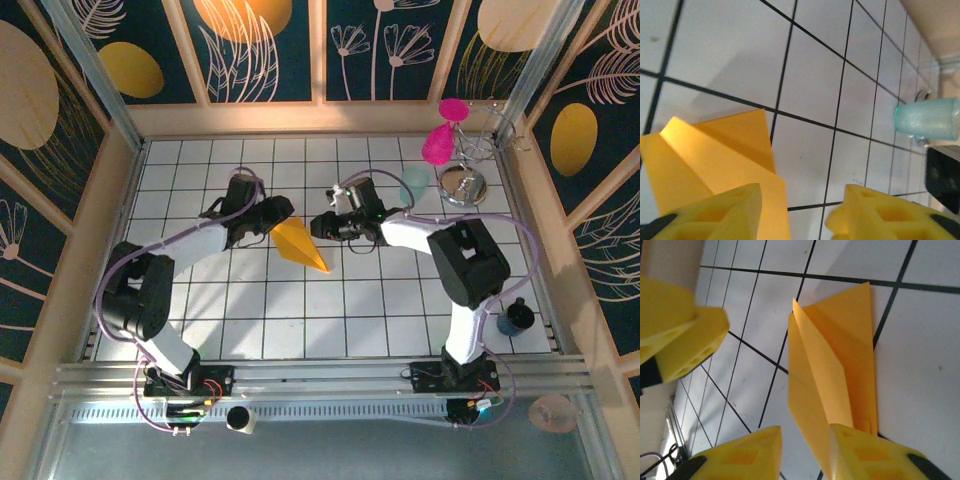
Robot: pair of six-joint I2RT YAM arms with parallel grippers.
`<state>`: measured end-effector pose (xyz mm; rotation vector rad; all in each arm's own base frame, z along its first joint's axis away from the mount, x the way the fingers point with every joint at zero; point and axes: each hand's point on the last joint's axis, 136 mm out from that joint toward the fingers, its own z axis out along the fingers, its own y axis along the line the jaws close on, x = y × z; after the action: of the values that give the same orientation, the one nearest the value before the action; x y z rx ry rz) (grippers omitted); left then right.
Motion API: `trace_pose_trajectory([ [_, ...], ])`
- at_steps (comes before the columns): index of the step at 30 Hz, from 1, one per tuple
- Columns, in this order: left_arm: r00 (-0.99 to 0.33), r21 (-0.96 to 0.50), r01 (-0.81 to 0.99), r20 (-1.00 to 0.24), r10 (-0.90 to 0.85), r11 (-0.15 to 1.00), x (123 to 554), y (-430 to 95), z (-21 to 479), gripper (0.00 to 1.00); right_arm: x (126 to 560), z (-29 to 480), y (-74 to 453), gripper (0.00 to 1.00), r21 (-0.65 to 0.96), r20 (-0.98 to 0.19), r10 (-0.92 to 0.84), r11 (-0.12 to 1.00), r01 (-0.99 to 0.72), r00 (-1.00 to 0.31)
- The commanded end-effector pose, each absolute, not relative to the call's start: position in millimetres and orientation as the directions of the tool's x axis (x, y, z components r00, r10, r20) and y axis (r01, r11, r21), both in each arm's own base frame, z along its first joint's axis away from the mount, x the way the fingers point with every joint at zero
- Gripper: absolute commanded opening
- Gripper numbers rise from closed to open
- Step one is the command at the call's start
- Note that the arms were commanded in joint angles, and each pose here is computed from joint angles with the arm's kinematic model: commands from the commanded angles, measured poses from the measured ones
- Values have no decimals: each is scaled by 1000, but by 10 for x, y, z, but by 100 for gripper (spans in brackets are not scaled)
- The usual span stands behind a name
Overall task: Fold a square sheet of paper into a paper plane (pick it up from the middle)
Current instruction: Fourth fold the wing at the center of the table, then turn over the paper at the center of the table.
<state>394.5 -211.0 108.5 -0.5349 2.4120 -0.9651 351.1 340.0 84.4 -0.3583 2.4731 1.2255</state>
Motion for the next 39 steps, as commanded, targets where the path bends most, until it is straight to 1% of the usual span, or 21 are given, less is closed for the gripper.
trace_pose_trajectory([
  [1, -780, -769, -231, -219, -586, 596, 3850, -1999, 976, 53, 3621, 806, 3495, 35, 718, -434, -91, 565, -406, -896],
  [5, -771, -803, -238, -185, -609, 546, 3743, -1962, 943, 56, 3661, 702, 3556, 37, 708, -437, -139, 556, -435, -889],
  [11, -776, -796, -256, -168, -608, 548, 3684, -1947, 855, 57, 3699, 623, 3641, 36, 717, -432, -174, 530, -454, -885],
  [21, -784, -794, -257, -162, -600, 551, 3696, -1968, 823, 58, 3696, 462, 3655, 34, 714, -411, -198, 537, -449, -890],
  [23, -785, -794, -256, -162, -598, 551, 3694, -1972, 825, 58, 3694, 466, 3661, 30, 716, -414, -202, 531, -454, -888],
  [26, -787, -797, -251, -164, -595, 550, 3693, -1976, 834, 58, 3688, 493, 3670, 19, 719, -422, -204, 519, -463, -884],
  [28, -788, -800, -241, -169, -591, 549, 3692, -1983, 858, 58, 3706, 545, 3679, 8, 717, -438, -198, 512, -474, -877],
  [30, -789, -810, -211, -189, -584, 547, 3702, -1995, 939, 58, 3744, 652, 3669, 3, 718, -461, -173, 505, -480, -871],
  [32, -785, -823, -159, -229, -576, 545, 3714, -2006, 1084, 58, 3759, 845, 3682, 1, 732, -486, -141, 473, -490, -863],
  [35, -777, -846, -64, -291, -558, 530, 3713, -2037, 1348, 59, 3740, 1230, 3730, 0, 760, -529, -86, 395, -516, -844],
  [36, -774, -855, -26, -310, -552, 517, 3709, -2059, 1454, 59, 3836, 1381, 3637, 0, 766, -543, -44, 382, -516, -839],
  [39, -762, -883, 66, -345, -548, 465, 3681, -2113, 1735, 62, 3862, 1740, 3604, 0, 784, -564, 17, 324, -529, -826],
])
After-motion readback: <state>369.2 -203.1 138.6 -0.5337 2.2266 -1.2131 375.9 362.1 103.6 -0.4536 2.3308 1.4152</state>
